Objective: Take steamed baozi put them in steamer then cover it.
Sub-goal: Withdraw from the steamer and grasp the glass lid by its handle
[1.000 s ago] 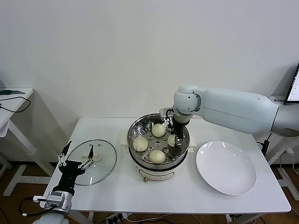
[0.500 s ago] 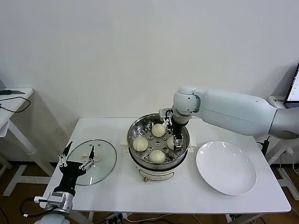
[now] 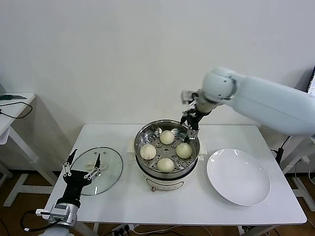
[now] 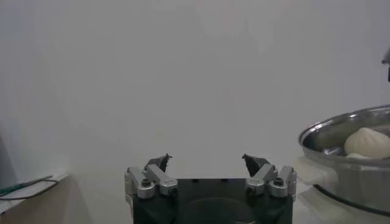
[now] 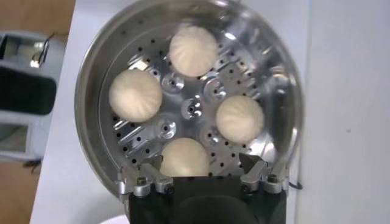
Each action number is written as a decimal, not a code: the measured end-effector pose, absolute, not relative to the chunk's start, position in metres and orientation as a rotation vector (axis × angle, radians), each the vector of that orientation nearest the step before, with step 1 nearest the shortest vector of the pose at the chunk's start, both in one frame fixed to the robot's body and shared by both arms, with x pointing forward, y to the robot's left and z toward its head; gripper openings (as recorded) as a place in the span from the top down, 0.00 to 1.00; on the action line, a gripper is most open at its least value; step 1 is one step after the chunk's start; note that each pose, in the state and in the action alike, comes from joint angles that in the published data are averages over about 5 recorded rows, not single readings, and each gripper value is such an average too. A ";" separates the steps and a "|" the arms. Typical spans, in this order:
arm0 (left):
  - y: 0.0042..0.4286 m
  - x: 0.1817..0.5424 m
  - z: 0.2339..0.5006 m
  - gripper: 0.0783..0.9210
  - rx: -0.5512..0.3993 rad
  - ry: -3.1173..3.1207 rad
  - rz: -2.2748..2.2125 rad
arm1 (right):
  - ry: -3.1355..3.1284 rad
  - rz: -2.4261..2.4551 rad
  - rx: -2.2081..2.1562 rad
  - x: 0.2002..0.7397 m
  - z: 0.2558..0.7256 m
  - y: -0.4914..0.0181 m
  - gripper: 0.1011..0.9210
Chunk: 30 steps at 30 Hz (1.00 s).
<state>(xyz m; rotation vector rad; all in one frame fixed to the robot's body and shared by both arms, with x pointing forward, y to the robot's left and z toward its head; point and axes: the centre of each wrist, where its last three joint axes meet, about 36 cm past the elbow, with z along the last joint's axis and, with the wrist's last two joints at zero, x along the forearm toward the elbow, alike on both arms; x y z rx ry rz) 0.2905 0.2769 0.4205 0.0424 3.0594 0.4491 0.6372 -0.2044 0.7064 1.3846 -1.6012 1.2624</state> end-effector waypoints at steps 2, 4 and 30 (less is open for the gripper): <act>0.276 0.291 0.422 0.12 0.043 3.055 0.445 | -1.684 1.236 1.383 0.635 0.710 -0.222 0.12; 0.275 0.292 0.423 0.12 0.046 3.051 0.440 | -1.784 1.208 1.378 0.634 0.711 -0.240 0.12; 0.274 0.308 0.418 0.12 0.001 2.952 0.431 | -3.235 0.304 0.764 0.505 0.517 -0.333 0.12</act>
